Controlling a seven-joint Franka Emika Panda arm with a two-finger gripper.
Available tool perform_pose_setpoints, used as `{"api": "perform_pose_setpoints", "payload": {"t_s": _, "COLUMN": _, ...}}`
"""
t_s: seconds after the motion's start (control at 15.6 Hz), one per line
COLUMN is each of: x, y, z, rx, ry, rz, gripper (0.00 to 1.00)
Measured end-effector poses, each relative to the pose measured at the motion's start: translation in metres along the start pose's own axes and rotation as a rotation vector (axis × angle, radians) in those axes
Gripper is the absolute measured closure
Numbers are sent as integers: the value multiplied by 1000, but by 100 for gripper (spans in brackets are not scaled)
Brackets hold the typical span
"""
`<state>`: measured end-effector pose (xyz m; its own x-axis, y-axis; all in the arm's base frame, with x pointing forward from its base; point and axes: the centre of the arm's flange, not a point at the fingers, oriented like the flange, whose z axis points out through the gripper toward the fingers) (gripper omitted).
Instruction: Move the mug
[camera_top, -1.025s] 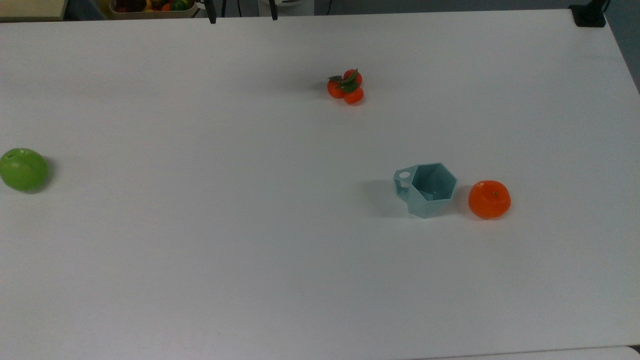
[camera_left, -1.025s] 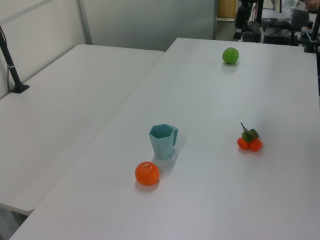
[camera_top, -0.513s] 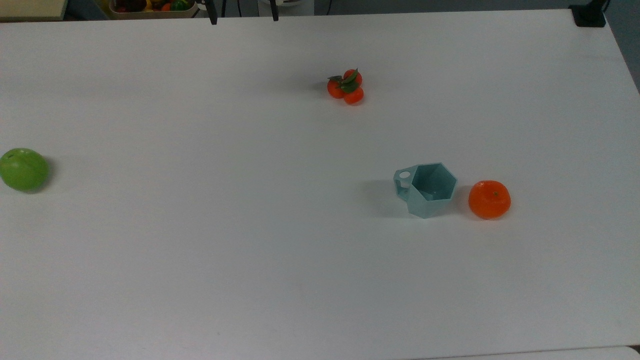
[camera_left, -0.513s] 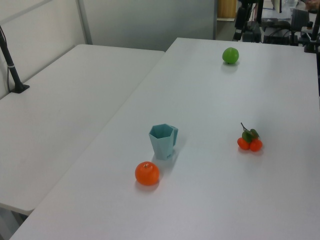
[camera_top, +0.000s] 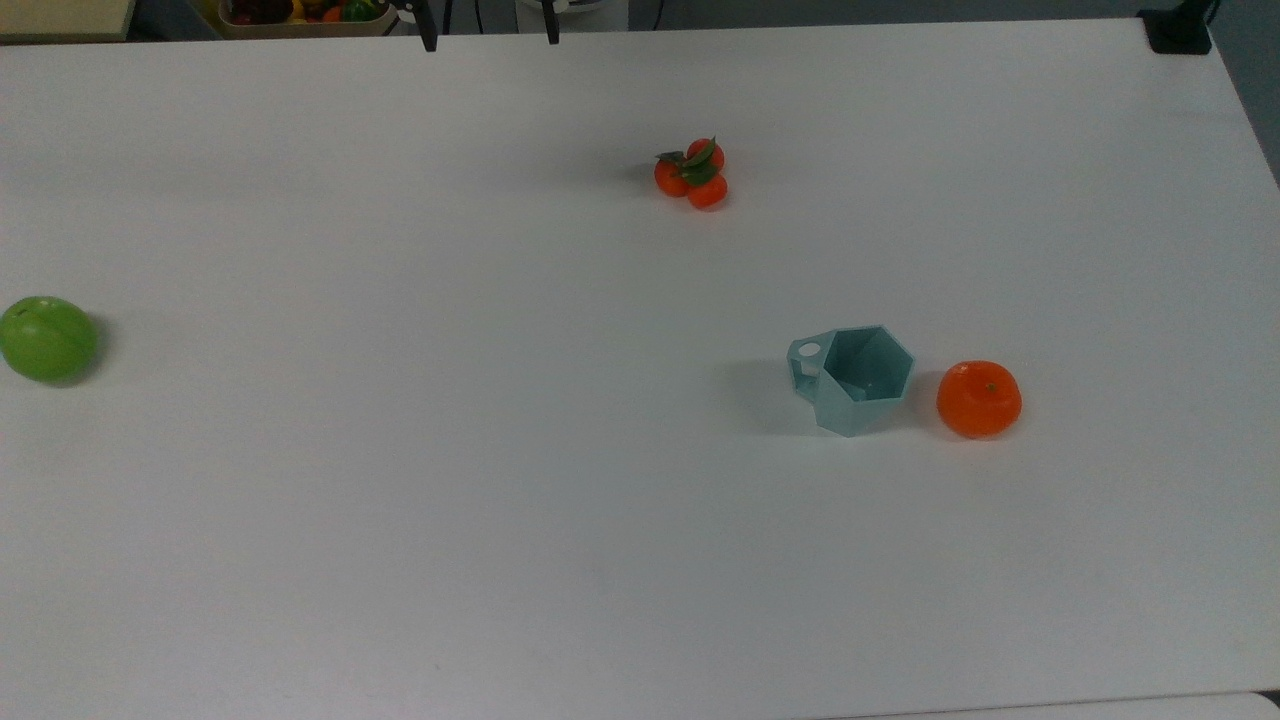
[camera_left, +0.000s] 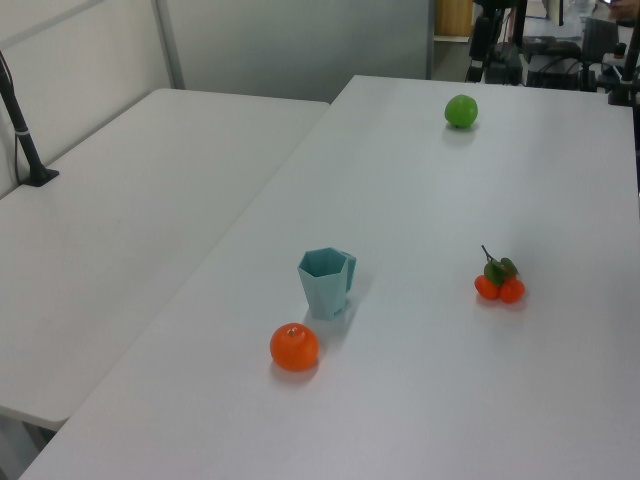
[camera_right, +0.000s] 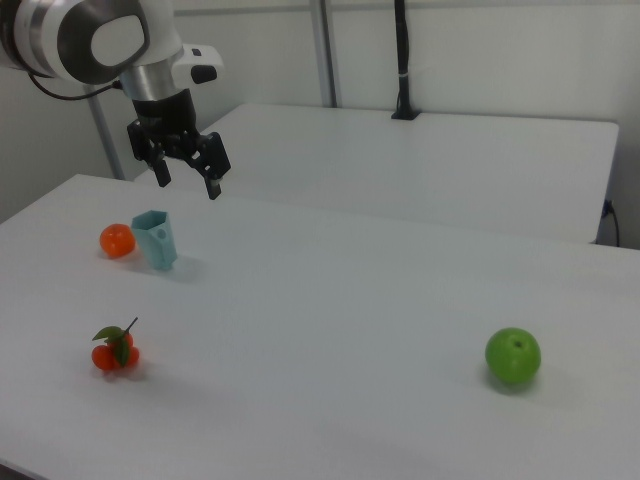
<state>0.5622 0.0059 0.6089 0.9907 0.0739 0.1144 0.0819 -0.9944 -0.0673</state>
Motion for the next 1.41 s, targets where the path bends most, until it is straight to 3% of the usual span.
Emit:
{"api": "perform_pose_setpoints", "payload": {"t_s": 0.26, "x": -1, "y": -1, "z": 6, "rx": 2, "ry": -12, "rz": -73, "gripper": 0}}
{"api": "perform_pose_setpoints", "payload": {"t_s": 0.45, "x": -2, "y": -1, "z": 8, "rx": 4, "ry": -17, "rz": -246, "gripper": 0}}
{"api": "perform_pose_setpoints", "payload": {"t_s": 0.7, "x": -1, "y": -13, "z": 15, "rx": 11, "ry": -27, "rz": -553, "gripper": 0}}
{"api": "perform_pose_setpoints", "payload": {"t_s": 0.9, "x": 2, "y": -25, "z": 24, "rx": 21, "ry": -42, "rz": -657, "gripper": 0}}
{"api": "perform_pose_setpoints", "payload": {"t_s": 1.15, "x": 8, "y": -62, "z": 49, "rx": 43, "ry": -76, "rz": -738, "gripper": 10}}
{"api": "perform_pose_setpoints", "payload": {"t_s": 1.28, "x": 14, "y": -78, "z": 62, "rx": 47, "ry": -71, "rz": -765, "gripper": 26}}
{"api": "perform_pose_setpoints", "payload": {"t_s": 1.41, "x": 21, "y": -93, "z": 77, "rx": 52, "ry": -65, "rz": -790, "gripper": 27}}
